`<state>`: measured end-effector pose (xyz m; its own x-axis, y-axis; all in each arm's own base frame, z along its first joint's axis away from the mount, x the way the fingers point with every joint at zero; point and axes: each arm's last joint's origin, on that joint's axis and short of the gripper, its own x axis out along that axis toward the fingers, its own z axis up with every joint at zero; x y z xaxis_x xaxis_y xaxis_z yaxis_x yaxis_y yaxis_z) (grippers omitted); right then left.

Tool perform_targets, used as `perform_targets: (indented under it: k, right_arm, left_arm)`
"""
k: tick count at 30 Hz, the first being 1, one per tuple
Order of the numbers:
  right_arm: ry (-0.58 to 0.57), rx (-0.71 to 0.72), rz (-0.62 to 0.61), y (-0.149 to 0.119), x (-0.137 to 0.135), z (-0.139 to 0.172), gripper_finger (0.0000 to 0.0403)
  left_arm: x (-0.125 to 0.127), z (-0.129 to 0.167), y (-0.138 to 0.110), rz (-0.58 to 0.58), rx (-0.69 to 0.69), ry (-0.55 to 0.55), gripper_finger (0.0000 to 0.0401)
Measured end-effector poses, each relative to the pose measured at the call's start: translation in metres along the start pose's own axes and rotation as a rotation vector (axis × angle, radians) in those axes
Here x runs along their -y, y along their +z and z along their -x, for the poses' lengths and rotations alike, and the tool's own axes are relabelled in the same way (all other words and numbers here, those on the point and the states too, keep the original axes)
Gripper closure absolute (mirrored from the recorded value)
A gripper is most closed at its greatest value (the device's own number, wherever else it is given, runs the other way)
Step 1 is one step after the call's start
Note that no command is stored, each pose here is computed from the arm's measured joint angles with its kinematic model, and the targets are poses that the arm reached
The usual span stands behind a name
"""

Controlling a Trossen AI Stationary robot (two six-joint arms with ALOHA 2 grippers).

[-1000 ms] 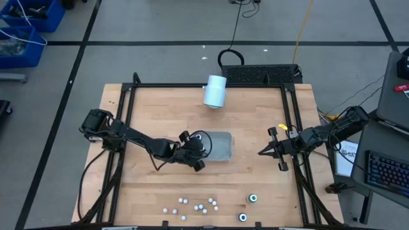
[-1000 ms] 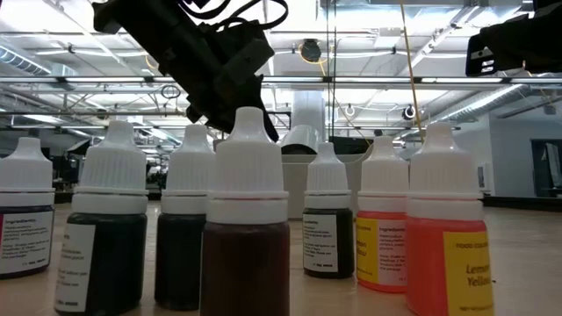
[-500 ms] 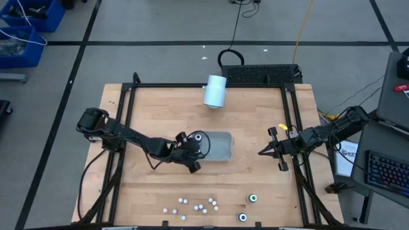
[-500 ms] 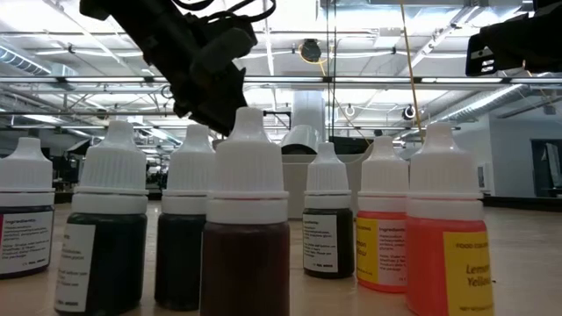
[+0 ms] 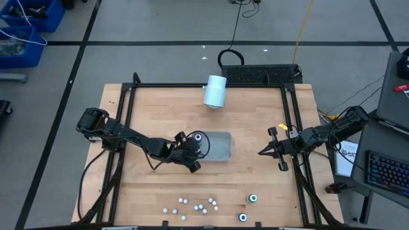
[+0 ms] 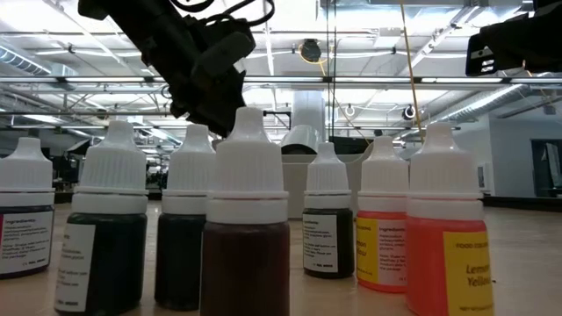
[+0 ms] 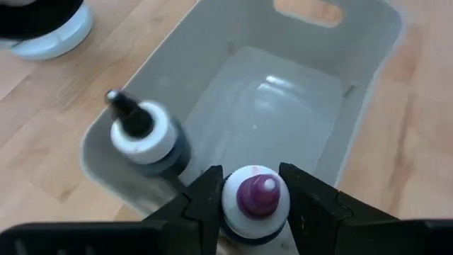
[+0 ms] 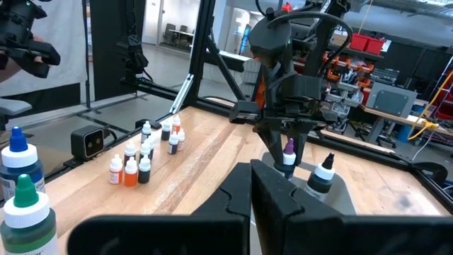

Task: Pick & Place food coloring
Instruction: Put the large violet food coloring bottle into the gray bin, then put the large green food coloring bottle into the gray bin

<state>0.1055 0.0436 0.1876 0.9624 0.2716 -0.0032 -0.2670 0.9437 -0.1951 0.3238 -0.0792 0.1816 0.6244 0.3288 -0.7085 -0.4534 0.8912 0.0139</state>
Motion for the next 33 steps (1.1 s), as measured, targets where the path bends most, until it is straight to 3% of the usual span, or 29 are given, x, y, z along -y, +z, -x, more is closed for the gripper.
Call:
perform_targets:
  k: [10,18,22,27,30,33]
  right_arm:
    - [0.0,0.0,0.0,0.0,0.0,0.0,0.0403]
    - [0.0,-0.001,0.001,0.0,0.0,0.0,0.0403]
    - [0.001,-0.001,0.0,0.0,0.0,0.0,0.0403]
    - [0.001,-0.004,0.001,0.0,0.0,0.0,0.0403]
    - [0.002,-0.007,0.002,-0.001,0.0,0.0,0.0403]
    - [0.002,-0.008,0.004,-0.001,0.0,0.0,0.0403]
  left_arm:
    - [0.0,0.0,0.001,-0.007,0.019,0.011,0.0163]
    - [0.0,0.014,0.016,-0.04,0.107,-0.046,0.0133]
    - [-0.007,0.039,0.029,-0.023,0.165,-0.086,0.0132]
    - [-0.015,0.094,0.031,-0.048,0.208,-0.146,0.0138]
    - [-0.021,0.129,0.016,-0.106,0.205,-0.09,0.0175]
    - [-0.02,0.151,0.0,-0.115,0.304,-0.038,0.0244]
